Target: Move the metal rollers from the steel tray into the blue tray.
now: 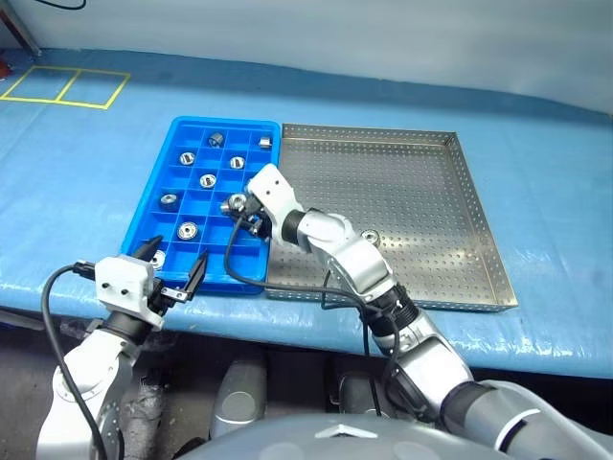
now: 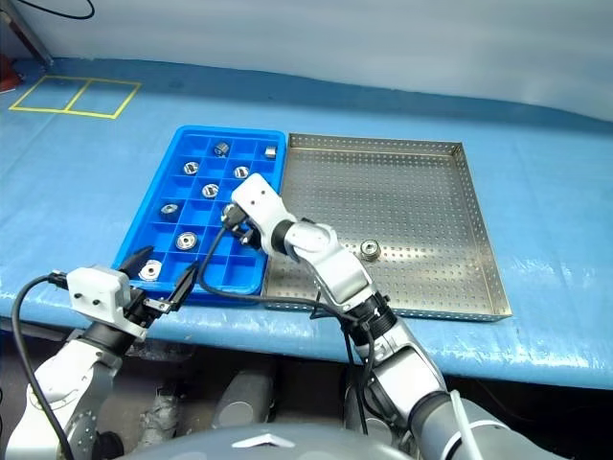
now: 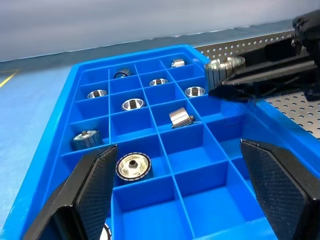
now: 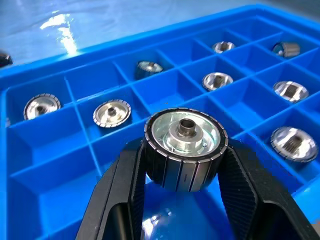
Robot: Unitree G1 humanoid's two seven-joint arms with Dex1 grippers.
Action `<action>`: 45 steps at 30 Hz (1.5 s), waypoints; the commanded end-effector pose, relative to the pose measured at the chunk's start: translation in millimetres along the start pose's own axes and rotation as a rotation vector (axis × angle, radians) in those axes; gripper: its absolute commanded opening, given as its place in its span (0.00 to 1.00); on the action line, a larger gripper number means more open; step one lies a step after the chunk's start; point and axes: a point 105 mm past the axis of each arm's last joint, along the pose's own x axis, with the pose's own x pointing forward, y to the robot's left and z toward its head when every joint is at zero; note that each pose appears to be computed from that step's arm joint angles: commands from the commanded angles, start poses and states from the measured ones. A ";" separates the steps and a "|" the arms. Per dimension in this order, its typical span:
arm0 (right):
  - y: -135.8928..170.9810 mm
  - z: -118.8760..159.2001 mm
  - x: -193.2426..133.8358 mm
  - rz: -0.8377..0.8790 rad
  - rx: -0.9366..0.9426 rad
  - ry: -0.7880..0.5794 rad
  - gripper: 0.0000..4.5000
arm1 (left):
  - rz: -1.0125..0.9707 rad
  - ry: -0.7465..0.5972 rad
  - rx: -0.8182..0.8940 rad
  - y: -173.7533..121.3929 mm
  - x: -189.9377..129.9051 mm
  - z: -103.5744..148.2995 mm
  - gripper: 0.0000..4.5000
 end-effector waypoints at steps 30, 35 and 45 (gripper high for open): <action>-70.6 -29.4 -142.2 -0.572 0.153 0.011 0.89 | -0.428 -0.118 -0.021 -63.6 62.0 23.5 0.95; -62.9 -42.8 -145.2 -0.593 0.233 0.023 0.89 | -0.477 -0.119 -0.017 -68.3 67.6 24.2 0.95; -66.4 -62.7 -137.0 -0.600 0.285 0.055 0.89 | -0.512 -0.123 -0.023 -73.0 71.0 24.8 0.95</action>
